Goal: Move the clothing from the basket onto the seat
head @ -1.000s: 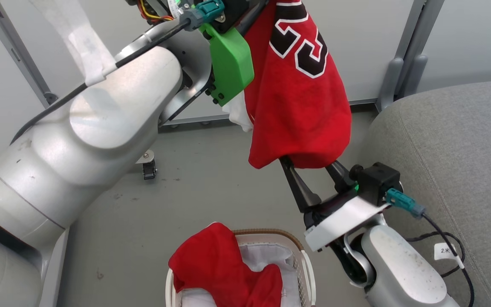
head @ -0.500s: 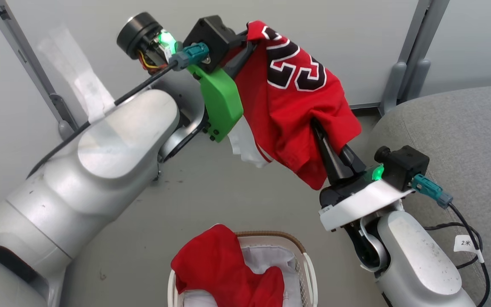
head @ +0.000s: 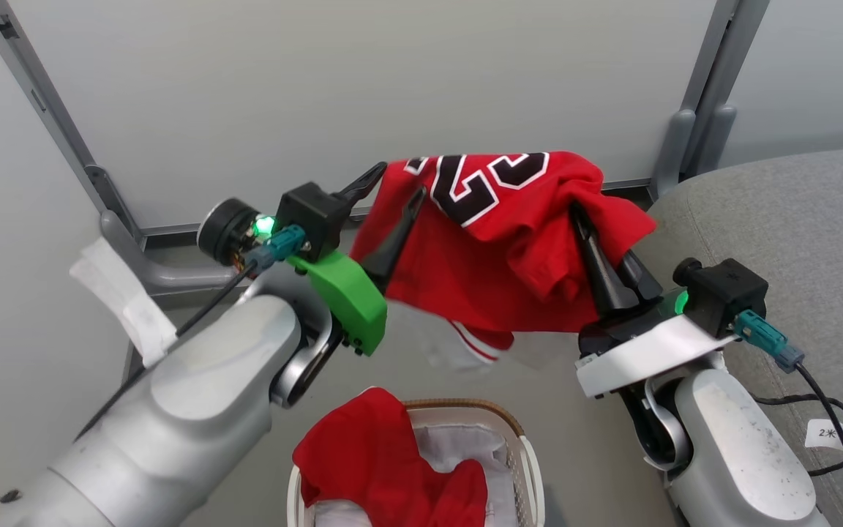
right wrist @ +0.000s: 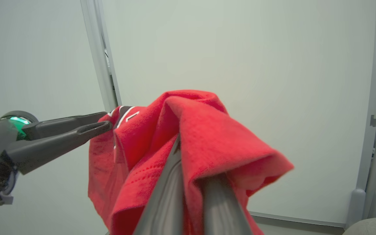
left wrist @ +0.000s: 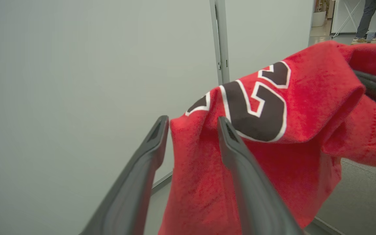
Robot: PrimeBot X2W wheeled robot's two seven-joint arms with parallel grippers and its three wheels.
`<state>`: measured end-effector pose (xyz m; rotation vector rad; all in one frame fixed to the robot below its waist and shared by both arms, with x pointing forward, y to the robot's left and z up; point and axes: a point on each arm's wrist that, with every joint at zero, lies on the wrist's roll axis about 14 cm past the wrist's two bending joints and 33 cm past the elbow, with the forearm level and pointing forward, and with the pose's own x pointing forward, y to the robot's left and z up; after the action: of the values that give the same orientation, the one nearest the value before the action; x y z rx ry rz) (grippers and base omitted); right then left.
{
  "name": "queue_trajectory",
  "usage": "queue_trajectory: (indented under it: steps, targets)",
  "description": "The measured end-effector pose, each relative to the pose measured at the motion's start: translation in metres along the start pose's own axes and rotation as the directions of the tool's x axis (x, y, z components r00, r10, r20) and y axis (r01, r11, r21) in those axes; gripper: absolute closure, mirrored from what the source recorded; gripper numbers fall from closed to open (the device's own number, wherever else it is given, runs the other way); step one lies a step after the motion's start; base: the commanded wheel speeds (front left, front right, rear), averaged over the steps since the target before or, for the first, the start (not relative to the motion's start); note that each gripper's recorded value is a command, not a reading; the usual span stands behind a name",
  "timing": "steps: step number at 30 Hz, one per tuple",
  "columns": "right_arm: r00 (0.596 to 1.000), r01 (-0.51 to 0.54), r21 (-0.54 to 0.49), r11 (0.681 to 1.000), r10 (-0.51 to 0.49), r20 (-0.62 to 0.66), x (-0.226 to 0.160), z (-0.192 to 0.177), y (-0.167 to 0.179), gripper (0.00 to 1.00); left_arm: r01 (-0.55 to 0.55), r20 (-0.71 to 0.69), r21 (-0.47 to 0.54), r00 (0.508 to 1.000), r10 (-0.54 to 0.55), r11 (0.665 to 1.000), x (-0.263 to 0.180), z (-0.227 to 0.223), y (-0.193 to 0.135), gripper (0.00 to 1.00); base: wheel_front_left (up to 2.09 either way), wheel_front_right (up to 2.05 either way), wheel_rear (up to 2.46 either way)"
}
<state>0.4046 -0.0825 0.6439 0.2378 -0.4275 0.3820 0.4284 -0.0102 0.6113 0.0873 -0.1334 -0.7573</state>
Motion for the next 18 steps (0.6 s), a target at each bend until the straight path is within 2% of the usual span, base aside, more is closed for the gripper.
queue_trajectory:
  steps: [8,18]
  targets:
    - [0.998,0.065,-0.072,0.995,-0.065,0.007,-0.012,0.005,-0.022,1.00,-0.085,-0.043,-0.144,0.996,0.080,0.986,-0.031,-0.045,-0.012,0.00,0.00,0.00,0.00]
    - [0.991,0.134,-0.144,0.981,-0.137,-0.012,-0.031,0.003,-0.045,1.00,-0.128,-0.036,-0.275,0.992,0.123,0.953,-0.054,-0.065,-0.037,0.00,0.00,0.00,0.00]
